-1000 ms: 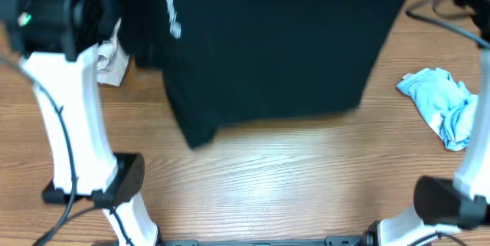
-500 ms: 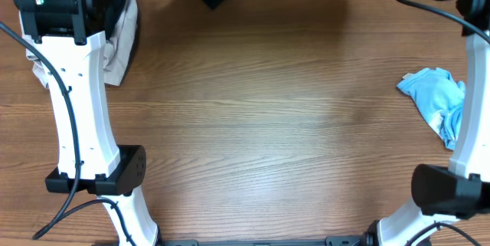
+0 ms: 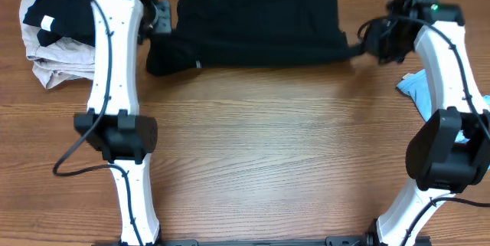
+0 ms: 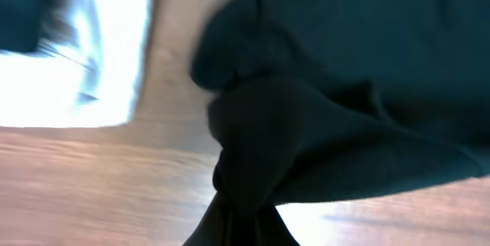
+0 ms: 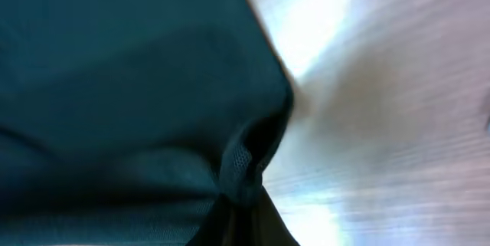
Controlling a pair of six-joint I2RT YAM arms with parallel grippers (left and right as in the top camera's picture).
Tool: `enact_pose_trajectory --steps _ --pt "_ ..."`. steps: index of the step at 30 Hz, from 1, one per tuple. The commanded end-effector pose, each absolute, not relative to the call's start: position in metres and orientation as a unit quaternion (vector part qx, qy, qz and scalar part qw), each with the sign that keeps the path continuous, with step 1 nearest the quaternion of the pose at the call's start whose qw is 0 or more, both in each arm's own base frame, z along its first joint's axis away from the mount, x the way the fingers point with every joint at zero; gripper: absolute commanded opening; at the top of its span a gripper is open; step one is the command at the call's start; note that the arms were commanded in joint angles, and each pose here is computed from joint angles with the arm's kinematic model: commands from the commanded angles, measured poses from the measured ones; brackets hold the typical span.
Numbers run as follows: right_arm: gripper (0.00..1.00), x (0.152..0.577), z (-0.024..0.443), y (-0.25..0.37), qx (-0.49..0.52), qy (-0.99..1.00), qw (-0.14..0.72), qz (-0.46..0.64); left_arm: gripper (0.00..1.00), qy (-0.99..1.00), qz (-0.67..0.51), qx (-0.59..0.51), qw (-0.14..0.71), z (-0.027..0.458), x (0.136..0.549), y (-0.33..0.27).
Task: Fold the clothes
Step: 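Pull the folded t-shirt back toward the front with both grippers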
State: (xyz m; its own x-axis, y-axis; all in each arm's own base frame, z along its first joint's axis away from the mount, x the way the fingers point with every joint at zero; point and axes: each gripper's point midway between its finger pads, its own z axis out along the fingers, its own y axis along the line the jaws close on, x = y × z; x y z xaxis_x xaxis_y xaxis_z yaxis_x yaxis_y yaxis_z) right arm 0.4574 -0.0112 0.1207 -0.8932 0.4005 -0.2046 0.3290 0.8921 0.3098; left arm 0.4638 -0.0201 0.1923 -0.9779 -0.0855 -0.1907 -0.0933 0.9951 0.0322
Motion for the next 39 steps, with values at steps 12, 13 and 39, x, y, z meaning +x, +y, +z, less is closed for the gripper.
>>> enact_pose_trajectory --steps 12,13,39 --pt "0.04 0.343 0.148 -0.002 0.188 0.966 0.112 0.141 0.04 0.999 -0.009 -0.046 0.007 0.198 0.370 -0.030" --pt "0.04 0.335 0.151 -0.002 0.189 0.966 0.110 0.139 0.05 0.999 -0.009 -0.046 0.006 0.199 0.363 -0.029" --pt "0.04 0.178 0.168 0.016 0.289 0.940 0.089 0.155 0.04 0.996 -0.007 -0.073 0.046 0.179 0.233 -0.017"
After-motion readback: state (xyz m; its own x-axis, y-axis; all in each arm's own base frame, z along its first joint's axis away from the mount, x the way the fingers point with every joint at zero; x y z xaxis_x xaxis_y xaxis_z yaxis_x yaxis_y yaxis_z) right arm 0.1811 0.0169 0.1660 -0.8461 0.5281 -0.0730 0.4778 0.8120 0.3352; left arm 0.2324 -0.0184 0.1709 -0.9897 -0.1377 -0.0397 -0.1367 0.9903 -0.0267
